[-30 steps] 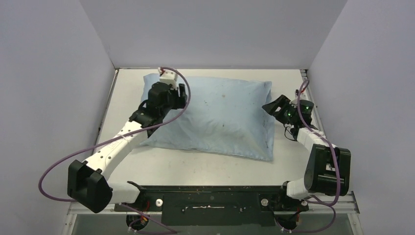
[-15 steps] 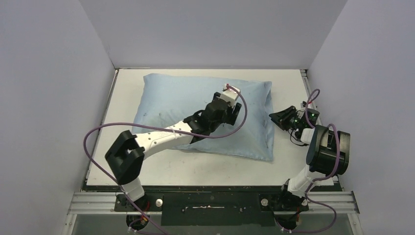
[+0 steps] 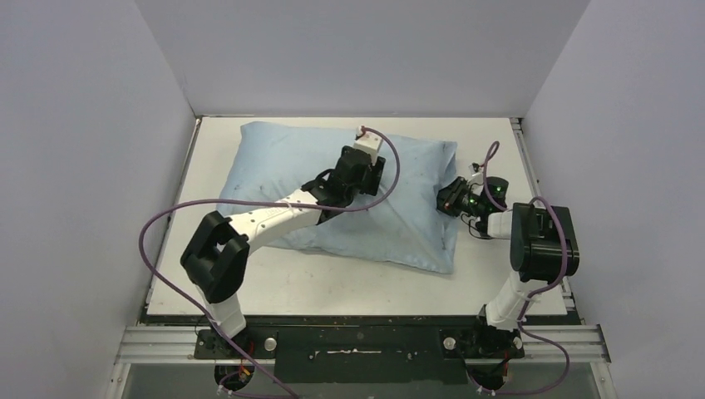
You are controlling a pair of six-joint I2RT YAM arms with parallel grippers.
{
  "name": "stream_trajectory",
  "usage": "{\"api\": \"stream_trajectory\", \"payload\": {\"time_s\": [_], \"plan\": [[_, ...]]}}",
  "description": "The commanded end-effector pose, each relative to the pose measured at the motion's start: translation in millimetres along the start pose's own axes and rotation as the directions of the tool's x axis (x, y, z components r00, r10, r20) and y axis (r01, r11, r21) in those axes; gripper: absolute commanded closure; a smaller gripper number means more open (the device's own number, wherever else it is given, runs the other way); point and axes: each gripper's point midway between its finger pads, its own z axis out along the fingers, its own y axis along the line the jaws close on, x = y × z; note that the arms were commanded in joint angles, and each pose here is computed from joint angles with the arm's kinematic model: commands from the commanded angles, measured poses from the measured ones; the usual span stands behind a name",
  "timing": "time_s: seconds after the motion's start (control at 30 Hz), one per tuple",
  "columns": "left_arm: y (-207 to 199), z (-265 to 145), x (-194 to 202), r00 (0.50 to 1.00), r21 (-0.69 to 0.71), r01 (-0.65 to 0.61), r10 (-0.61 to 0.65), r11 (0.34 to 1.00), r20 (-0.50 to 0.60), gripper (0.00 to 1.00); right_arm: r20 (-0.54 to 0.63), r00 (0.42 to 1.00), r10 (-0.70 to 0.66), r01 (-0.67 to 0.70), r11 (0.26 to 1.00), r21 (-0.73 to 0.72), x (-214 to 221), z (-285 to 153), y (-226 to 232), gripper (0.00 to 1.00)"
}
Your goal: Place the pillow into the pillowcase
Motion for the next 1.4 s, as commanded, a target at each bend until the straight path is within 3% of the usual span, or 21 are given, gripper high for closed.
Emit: {"api": "stream_trajectory", "payload": {"time_s": [0.0,0.1,0.2,0.33,0.47,0.7,0.9,0.97,1.03,1.13,1.23,1.37], "plan": [[53,-30,-32,0.997,-0.079,0.069,-0.065,0.995,0.042,0.46,0.079,0.983,-0.167,0.184,0.928,-0.323,7,-10,104,0.88],[55,-58,-61,0.992,-0.066,0.045,-0.037,0.997,0.122,0.46,0.117,0.979,-0.168,0.202,0.891,-0.406,17,-12,141,0.9],[20,-82,-78,0.982,0.028,0.006,-0.011,1.0,0.188,0.45,0.131,0.981,-0.145,0.191,0.852,-0.488,30,-8,169,0.9],[-31,-94,-71,0.983,0.146,-0.033,0.006,0.989,0.182,0.42,0.133,0.988,-0.08,0.145,0.776,-0.613,39,-10,199,0.91],[-60,-85,-48,0.99,0.176,-0.074,0.052,0.981,0.131,0.41,0.131,0.991,-0.025,0.108,0.725,-0.68,40,-18,211,0.92],[-82,-66,-21,0.992,0.188,-0.106,0.091,0.977,0.085,0.39,0.155,0.987,-0.05,0.135,0.778,-0.614,41,-15,202,0.92],[-74,-34,-5,0.985,0.058,-0.166,0.162,0.984,0.064,0.4,0.158,0.985,-0.061,0.145,0.789,-0.597,41,-15,203,0.92],[-71,-28,-4,0.978,0.008,-0.195,0.194,0.981,0.08,0.5,0.154,0.987,-0.054,0.135,0.799,-0.586,41,-14,200,0.92],[-74,-32,-6,0.973,-0.006,-0.213,0.212,0.977,0.095,0.76,0.149,0.988,-0.049,0.125,0.818,-0.561,42,-13,193,0.92],[-84,-52,-22,0.957,0.011,-0.244,0.239,0.97,0.166,1.0,0.14,0.99,-0.024,0.081,0.905,-0.417,44,-8,156,0.87],[-86,-71,-41,0.951,0.034,-0.225,0.212,0.974,0.226,1.0,0.156,0.987,-0.025,0.054,0.981,-0.186,53,-9,104,0.71],[-93,-83,-57,0.947,0.092,-0.198,0.166,0.976,0.276,1.0,0.2,0.978,-0.062,0.089,0.987,-0.13,53,-18,98,0.55]]}}
